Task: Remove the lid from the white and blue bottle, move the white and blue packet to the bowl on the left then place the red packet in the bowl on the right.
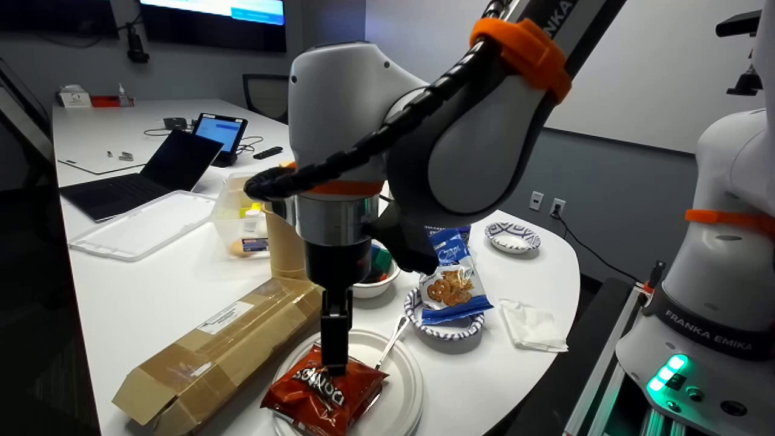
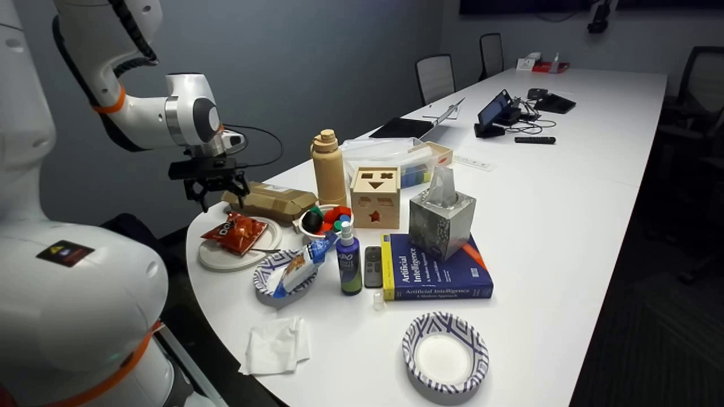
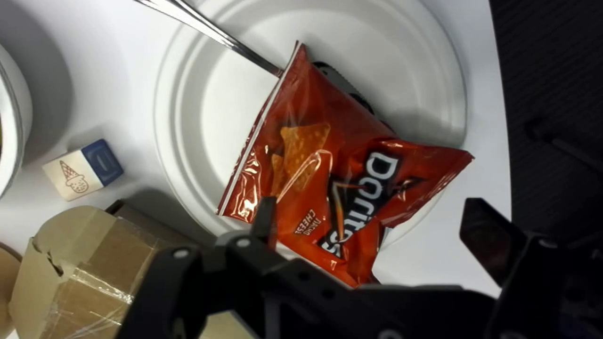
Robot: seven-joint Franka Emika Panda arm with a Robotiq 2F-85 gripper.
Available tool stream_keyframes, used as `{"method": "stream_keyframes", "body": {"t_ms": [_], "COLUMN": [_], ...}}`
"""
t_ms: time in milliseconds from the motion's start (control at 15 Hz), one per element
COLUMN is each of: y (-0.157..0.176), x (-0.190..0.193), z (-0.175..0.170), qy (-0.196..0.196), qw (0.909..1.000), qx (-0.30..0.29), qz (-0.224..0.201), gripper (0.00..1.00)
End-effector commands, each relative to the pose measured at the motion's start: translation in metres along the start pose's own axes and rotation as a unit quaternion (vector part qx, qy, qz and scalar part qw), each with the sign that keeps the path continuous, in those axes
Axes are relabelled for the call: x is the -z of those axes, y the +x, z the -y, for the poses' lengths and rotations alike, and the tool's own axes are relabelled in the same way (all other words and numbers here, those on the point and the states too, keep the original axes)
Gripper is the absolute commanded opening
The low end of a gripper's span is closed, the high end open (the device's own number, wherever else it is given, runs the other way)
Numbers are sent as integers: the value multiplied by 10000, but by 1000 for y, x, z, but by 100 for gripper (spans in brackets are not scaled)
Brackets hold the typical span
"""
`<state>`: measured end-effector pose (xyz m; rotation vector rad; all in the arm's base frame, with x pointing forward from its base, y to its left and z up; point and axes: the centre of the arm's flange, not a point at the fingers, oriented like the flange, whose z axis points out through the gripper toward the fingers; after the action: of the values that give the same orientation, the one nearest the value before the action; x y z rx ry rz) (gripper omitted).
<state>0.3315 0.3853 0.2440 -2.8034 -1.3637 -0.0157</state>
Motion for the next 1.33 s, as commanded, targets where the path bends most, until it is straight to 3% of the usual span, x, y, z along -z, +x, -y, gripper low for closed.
{"method": "stream_keyframes", "body": {"t_ms": [0, 467, 800, 867, 933, 1267], "y": [21, 33, 33, 33, 32, 37], "x": [-24, -64, -88, -91, -93, -83], "z": [-9, -23, -19, -19, -19, -20], "qy": [-95, 234, 374, 374, 368, 344], "qw": [9999, 9996, 9991, 9990, 9990, 9991], "qx": [-71, -140, -211, -226, -228, -261], "qz": [28, -106, 33, 59, 75, -14], "gripper": [100, 100, 100, 75, 72, 35]}}
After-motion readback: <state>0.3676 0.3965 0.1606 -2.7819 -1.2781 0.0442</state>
